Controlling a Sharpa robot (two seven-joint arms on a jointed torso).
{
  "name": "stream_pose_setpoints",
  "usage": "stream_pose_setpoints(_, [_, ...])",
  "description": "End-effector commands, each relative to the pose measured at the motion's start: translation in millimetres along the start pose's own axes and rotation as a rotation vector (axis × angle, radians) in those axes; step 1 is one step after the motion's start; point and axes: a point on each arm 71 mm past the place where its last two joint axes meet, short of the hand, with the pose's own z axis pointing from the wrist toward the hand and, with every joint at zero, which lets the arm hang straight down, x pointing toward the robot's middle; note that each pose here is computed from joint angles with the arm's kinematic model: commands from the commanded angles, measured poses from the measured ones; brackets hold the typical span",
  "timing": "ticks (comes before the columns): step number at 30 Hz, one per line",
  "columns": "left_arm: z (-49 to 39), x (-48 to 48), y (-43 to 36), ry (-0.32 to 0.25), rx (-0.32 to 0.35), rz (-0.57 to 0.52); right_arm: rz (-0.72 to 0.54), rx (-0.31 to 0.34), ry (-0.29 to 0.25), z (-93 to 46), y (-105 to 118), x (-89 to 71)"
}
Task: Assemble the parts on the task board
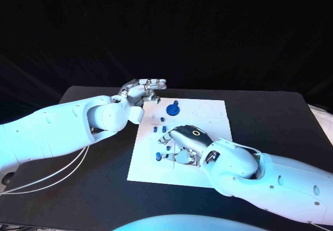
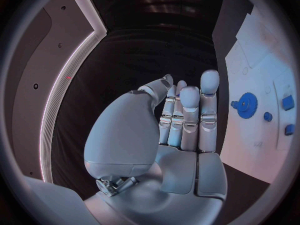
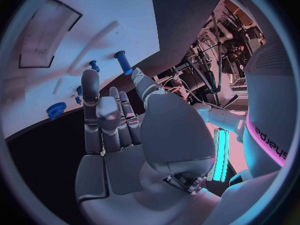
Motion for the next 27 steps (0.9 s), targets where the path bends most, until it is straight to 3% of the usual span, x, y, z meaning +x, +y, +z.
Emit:
stream_pose_setpoints(1, [0.0,0.8,-0.4,0.018,0.001,-0.005,0.132,0.026,-0.058,-9.9,-7.7,-18.3])
stream_pose_setpoints(8, [-1.2,0.2,-0.1,0.017,0.000,-0.004,0.197,0.244,0.000,-46.8,-53.9,-45.0])
stream_pose_setpoints(15, [-2.5,0.6,0.9,0.019,-0.003,-0.005,0.167,0.448,0.026,-84.0,-90.7,-53.2])
stream_pose_setpoints(20, [-2.6,1.9,3.0,0.024,-0.007,-0.008,0.104,0.531,0.083,-100.9,-102.9,-48.9])
stream_pose_setpoints(27, [-2.9,1.7,4.2,0.024,-0.009,-0.009,0.029,0.576,0.115,-109.0,-106.1,-42.5])
